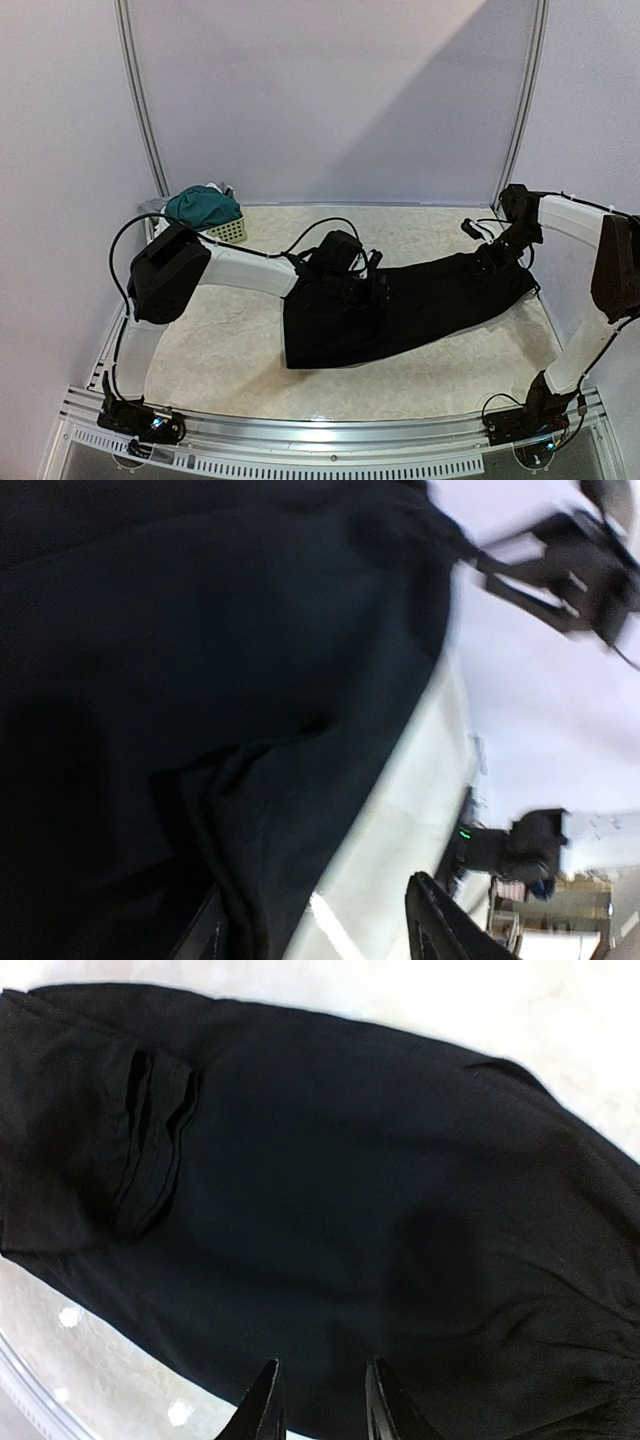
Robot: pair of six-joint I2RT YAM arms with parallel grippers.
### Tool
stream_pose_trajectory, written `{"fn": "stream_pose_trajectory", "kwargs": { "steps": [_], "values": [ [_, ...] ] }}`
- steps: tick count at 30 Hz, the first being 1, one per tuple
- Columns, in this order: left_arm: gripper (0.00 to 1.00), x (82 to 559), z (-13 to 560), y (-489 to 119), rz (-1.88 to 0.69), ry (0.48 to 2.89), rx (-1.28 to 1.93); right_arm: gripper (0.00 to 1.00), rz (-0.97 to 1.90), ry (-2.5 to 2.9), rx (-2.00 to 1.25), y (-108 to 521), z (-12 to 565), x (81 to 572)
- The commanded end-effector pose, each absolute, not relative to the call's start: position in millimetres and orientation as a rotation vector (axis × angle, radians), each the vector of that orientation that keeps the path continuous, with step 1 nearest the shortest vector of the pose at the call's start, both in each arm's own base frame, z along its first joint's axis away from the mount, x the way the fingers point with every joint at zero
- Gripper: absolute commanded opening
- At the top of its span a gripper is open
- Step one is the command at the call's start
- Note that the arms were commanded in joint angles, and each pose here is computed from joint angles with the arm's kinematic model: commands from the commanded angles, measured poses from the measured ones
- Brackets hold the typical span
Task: Fold and stack the mixed laundry pile
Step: Adjust the 2/3-rectangle-folded trousers at the center of the board.
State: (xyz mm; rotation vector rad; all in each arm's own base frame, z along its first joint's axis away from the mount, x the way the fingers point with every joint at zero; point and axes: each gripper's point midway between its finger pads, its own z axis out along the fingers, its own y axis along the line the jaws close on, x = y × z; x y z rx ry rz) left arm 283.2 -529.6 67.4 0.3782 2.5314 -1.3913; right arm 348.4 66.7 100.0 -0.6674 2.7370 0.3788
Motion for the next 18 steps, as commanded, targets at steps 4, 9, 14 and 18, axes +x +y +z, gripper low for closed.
{"fn": "stream_pose_trajectory", "kwargs": {
  "steps": [4,9,14,18],
  "values": [
    [0.58,187.5,108.8,-585.7,-1.602,2.435,0.867,0.29,0.406,2.649,-0.628,65.3,113.3,357.9],
    [0.58,170.5,113.4,-568.7,-1.535,2.464,0.954,0.29,0.443,2.638,-0.610,69.6,115.0,358.8],
    [0.61,220.1,129.5,-524.4,-1.256,2.438,0.845,0.31,0.499,2.600,-0.609,77.7,127.3,364.4],
    [0.62,275.0,118.0,-471.4,-1.042,2.489,0.594,0.34,0.580,2.574,-0.640,97.4,136.8,370.9]
  ]
}}
